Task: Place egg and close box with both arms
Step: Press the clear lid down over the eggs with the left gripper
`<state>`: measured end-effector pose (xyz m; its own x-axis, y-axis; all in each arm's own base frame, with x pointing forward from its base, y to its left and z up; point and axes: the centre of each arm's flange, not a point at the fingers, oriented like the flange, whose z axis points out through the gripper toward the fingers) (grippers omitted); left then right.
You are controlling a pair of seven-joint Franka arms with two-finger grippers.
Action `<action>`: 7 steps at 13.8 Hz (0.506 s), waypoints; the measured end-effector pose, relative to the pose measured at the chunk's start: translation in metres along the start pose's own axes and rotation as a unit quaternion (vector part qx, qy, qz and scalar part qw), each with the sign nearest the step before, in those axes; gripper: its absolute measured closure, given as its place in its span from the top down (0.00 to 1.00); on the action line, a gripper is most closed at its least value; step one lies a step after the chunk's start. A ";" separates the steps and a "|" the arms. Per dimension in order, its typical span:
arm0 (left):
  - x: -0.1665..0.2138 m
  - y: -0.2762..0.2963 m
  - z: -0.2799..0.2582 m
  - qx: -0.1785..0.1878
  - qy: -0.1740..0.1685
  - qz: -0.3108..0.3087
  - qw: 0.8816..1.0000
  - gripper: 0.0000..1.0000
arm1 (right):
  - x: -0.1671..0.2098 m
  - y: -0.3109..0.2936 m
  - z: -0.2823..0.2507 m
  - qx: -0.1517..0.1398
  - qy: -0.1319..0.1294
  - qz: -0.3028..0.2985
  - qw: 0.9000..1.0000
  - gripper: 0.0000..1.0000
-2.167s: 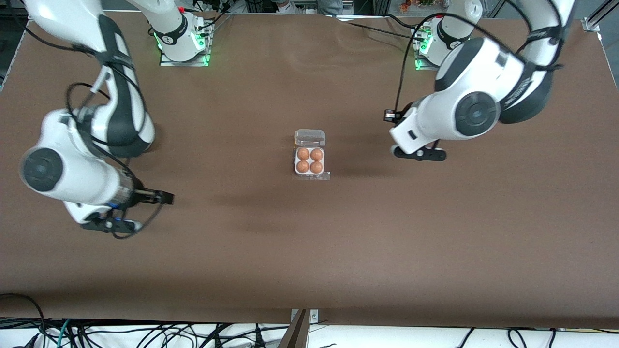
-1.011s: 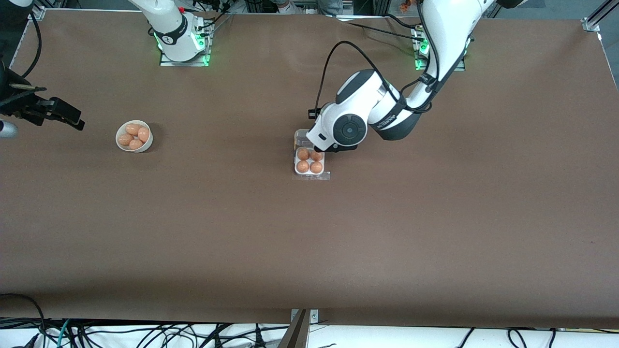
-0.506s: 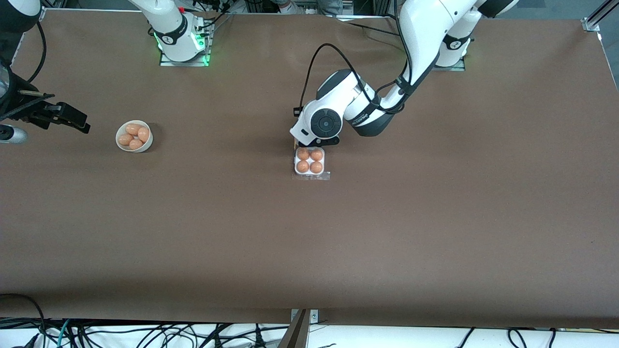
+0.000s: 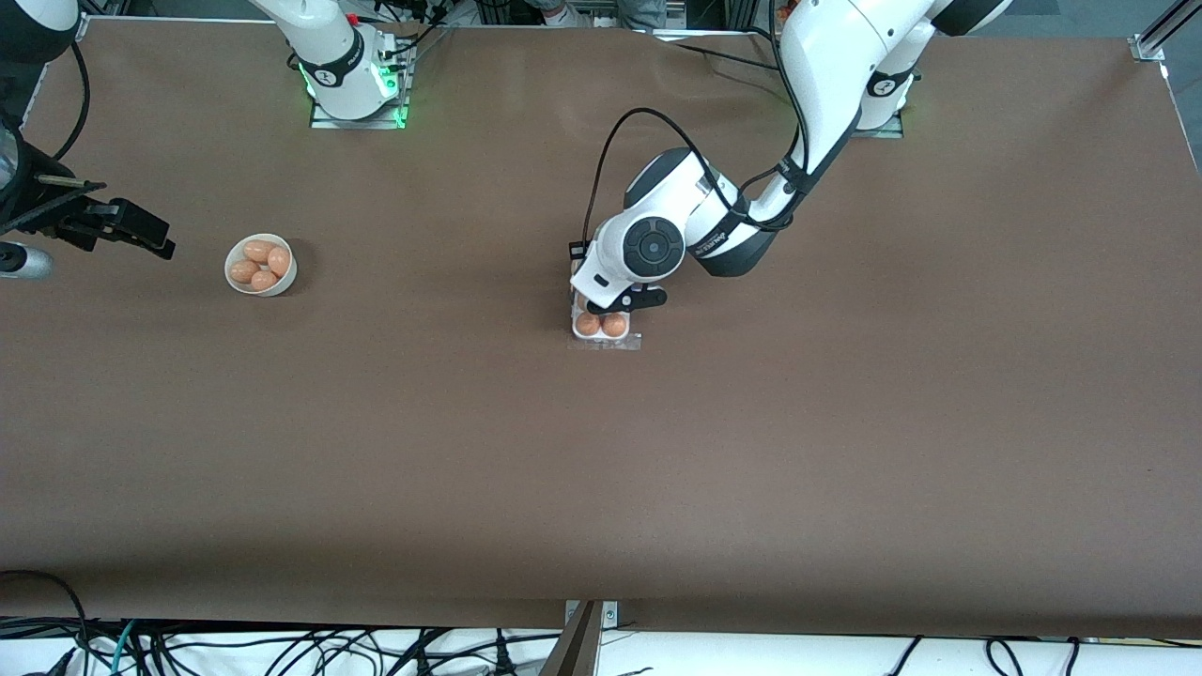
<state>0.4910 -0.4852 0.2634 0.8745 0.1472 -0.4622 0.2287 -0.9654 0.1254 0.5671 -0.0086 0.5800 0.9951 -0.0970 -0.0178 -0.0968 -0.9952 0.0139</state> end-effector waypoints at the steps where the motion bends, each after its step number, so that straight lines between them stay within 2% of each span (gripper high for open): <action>1: 0.007 -0.002 -0.007 -0.002 0.010 -0.002 1.000 0.05 | 0.000 0.000 0.000 0.000 0.000 0.000 1.000 1.00; 5: 0.035 -0.009 -0.047 -0.022 0.047 -0.018 0.999 0.07 | 0.000 0.000 0.000 0.000 0.000 0.000 1.000 1.00; 7: 0.051 -0.022 -0.068 -0.016 0.056 -0.028 0.998 0.24 | 0.000 0.000 0.000 0.000 0.000 0.000 1.000 1.00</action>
<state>0.5595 -0.4420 0.2965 0.9016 0.2262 -0.3687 0.2914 -0.9476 0.1312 0.5671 -0.0086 0.5798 0.9951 -0.0970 -0.0182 -0.0967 -0.9952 0.0140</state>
